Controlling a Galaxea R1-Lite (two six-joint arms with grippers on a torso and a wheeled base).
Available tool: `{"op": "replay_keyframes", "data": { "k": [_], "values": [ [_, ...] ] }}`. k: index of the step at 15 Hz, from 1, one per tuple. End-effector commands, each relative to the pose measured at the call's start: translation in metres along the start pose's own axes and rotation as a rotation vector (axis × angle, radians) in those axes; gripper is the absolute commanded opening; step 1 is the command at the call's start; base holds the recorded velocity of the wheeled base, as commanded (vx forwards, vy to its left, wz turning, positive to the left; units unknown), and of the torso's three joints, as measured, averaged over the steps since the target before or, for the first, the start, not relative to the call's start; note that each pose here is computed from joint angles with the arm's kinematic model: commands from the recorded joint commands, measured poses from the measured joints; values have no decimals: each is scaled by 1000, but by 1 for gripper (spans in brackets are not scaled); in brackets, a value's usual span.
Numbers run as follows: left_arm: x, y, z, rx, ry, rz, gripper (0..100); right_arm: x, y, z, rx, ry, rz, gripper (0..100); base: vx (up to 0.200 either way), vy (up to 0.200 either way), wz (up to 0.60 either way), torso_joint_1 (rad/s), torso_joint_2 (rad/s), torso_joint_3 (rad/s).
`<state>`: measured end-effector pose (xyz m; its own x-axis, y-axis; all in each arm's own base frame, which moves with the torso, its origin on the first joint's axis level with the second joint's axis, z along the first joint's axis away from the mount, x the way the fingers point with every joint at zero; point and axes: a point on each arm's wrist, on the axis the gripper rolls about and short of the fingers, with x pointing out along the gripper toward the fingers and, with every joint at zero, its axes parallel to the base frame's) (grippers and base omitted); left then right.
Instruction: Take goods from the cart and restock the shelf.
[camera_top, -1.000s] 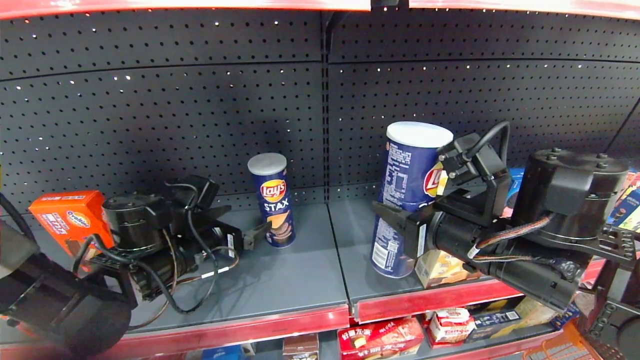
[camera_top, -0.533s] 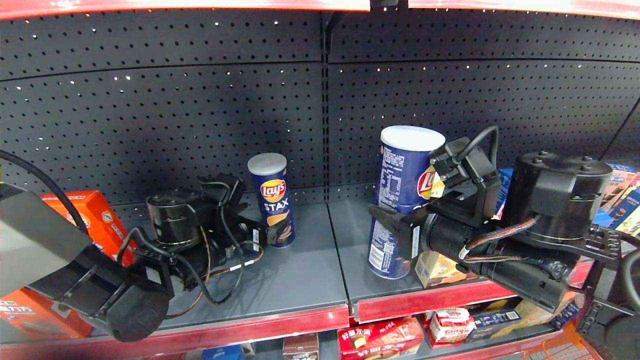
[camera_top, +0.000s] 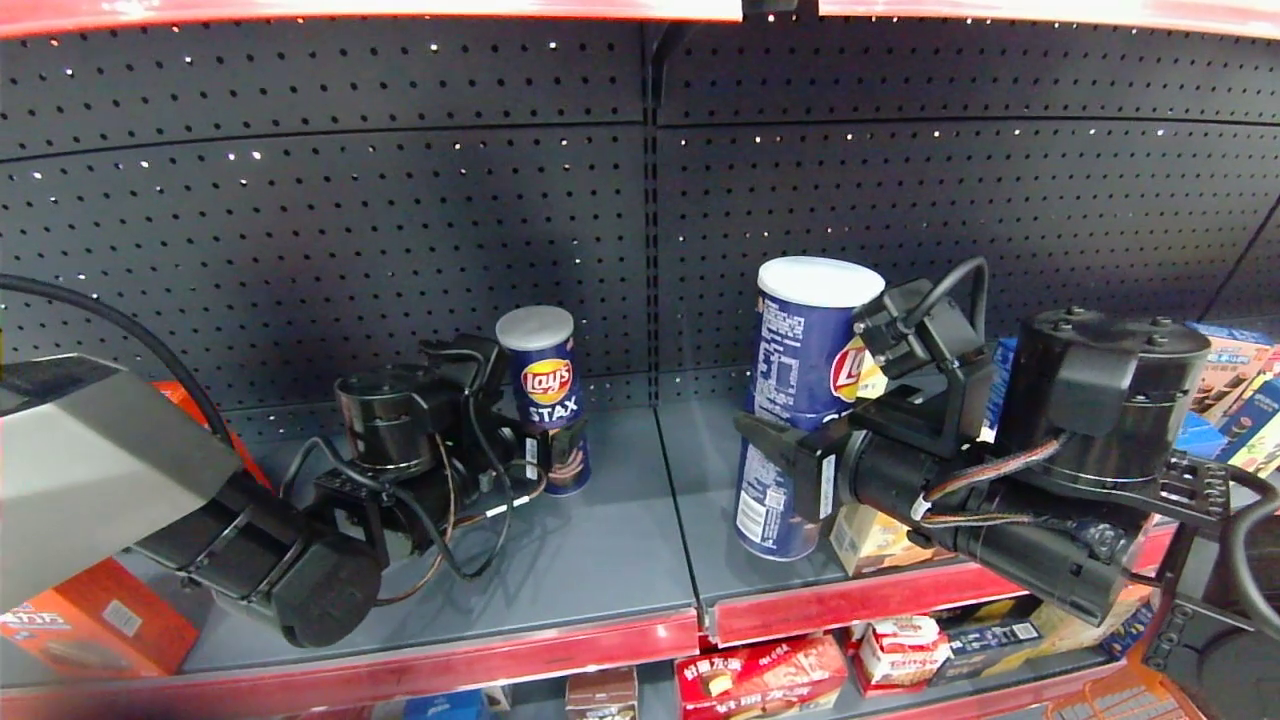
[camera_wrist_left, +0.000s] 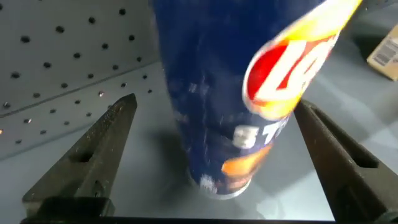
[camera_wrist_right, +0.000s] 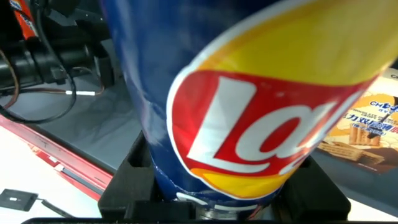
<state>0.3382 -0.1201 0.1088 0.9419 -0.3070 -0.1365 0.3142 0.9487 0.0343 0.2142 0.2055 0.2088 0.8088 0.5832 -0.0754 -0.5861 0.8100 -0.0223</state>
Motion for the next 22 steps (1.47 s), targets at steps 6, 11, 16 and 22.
{"op": "replay_keyframes", "data": {
  "k": [6,11,16,22],
  "values": [
    [20,2,0,-3,-26,11,100,1,1,-2,-1,6,4,0,0,0,0,0,0,0],
    [24,2,-4,-3,-22,11,100,2,1,-2,-1,6,5,0,0,0,0,0,0,0],
    [25,1,0,-3,-32,20,0,2,1,-3,0,9,5,0,0,0,0,0,0,0],
    [22,-4,0,-1,-26,11,0,1,2,-3,14,9,8,0,0,0,0,0,0,0]
  ]
}}
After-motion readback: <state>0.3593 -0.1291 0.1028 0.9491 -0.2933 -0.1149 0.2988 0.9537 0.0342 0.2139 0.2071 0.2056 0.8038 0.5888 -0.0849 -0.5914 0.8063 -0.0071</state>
